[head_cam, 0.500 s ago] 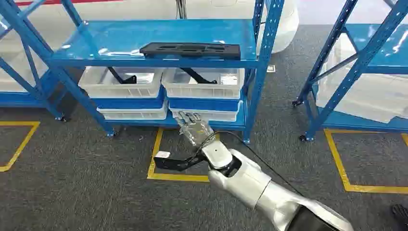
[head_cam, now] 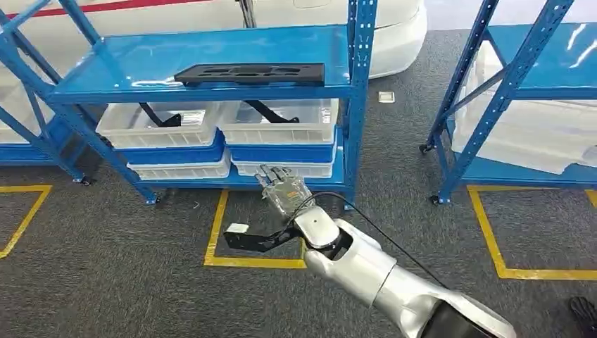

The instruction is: Take the parts from the cabinet and place them on the table.

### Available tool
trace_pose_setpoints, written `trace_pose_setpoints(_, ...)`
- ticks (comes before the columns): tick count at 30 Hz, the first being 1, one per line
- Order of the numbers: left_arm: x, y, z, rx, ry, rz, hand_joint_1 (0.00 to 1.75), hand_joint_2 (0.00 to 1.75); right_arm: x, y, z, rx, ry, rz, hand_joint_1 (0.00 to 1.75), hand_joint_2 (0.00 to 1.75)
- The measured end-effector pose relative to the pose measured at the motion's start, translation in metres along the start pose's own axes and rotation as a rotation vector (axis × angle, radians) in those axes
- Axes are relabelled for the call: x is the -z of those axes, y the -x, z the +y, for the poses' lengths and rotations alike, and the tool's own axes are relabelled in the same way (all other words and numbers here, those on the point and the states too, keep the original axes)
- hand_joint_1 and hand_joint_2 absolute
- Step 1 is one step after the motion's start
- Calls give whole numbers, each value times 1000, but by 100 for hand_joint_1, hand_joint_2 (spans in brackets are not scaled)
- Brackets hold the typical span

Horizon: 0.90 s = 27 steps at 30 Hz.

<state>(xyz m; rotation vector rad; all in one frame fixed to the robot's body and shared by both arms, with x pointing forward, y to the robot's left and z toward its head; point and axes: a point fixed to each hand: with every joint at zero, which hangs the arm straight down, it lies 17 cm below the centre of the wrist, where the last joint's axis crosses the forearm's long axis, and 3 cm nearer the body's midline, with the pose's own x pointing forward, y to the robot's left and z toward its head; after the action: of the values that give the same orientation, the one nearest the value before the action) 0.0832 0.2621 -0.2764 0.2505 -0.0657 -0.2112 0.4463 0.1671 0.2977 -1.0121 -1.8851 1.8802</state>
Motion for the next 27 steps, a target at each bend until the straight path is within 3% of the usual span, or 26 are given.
trace_pose_setpoints(24, 0, 13, -3, 9, 3, 13, 0, 0, 0, 1, 0, 1, 4, 0, 0, 175)
trace_pose_setpoints(27, 0, 6, -2, 8, 1, 0, 0, 0, 3, -7, -18, 7, 36, -13, 0, 175)
